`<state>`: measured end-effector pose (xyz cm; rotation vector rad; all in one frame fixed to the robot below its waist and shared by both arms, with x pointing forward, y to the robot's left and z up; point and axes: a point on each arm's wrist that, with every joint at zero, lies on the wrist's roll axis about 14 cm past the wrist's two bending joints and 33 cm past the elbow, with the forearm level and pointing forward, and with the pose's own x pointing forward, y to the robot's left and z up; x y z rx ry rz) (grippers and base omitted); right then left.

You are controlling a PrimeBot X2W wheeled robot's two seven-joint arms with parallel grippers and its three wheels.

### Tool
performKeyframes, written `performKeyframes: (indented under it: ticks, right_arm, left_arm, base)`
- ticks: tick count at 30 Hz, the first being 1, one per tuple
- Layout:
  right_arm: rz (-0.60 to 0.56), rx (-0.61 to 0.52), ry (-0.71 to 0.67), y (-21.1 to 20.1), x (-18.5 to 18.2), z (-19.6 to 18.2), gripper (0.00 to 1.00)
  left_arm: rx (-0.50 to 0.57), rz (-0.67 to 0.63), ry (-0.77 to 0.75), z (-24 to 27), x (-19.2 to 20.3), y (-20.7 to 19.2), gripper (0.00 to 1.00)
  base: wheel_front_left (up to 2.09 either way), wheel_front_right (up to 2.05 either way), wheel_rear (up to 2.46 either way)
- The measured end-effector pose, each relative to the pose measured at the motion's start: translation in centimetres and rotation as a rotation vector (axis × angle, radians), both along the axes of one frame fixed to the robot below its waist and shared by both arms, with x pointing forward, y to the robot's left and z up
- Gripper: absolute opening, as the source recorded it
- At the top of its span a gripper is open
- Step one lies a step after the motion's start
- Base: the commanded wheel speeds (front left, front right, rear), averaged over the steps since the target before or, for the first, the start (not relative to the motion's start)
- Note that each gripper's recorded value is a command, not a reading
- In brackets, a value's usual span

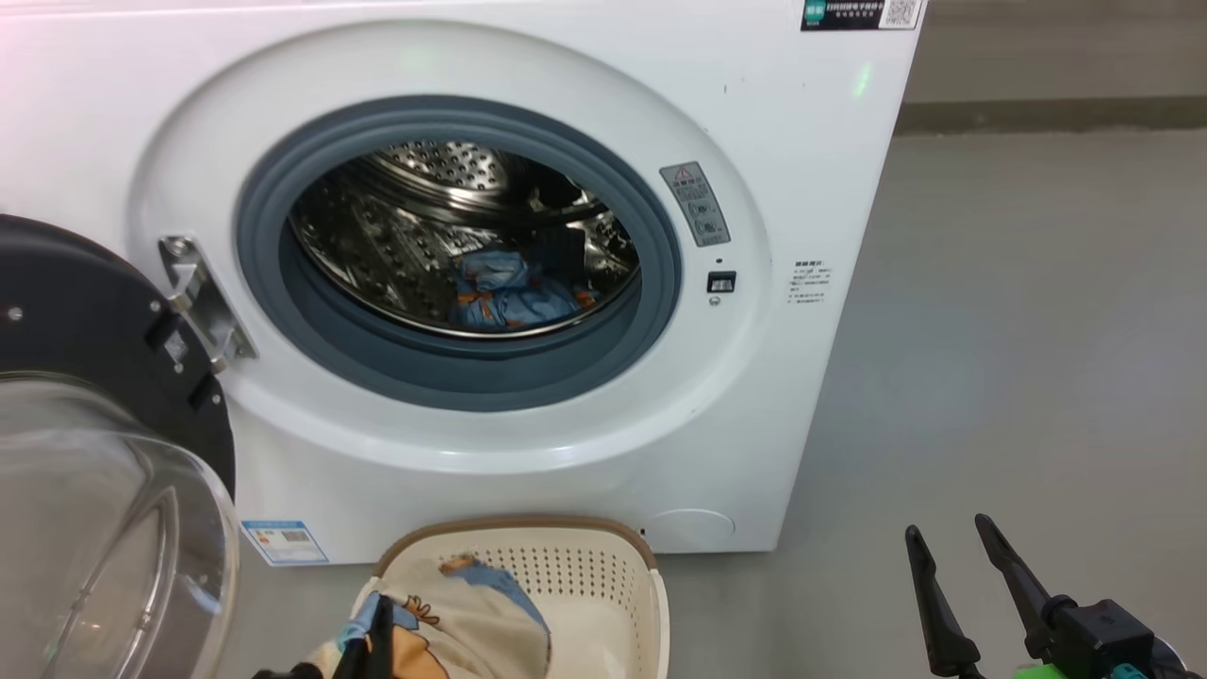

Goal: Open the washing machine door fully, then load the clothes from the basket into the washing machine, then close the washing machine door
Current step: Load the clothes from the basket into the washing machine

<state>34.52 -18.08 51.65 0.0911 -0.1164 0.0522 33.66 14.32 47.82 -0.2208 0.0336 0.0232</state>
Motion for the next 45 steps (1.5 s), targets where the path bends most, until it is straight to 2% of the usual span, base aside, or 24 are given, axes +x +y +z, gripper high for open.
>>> performKeyframes:
  ticks: [6,21,45]
  right_arm:
    - [0.001,0.0,-0.028,0.0,-0.4,0.9,1.0]
    - [-0.029,-0.011,-0.007,-0.9,-1.7,0.1,1.0]
    - [-0.034,-0.049,0.079,-1.2,-1.6,-2.6,1.0]
  left_arm:
    - [0.004,0.021,-0.071,2.1,-1.2,0.6,0.0]
    - [0.02,0.031,-0.178,5.6,-1.8,1.2,0.0]
    - [0.014,0.011,-0.181,6.0,-1.4,0.5,0.0]
  base:
    - [0.0,0.0,0.0]
    - [0.0,0.0,0.0]
    - [0.0,0.0,0.0]
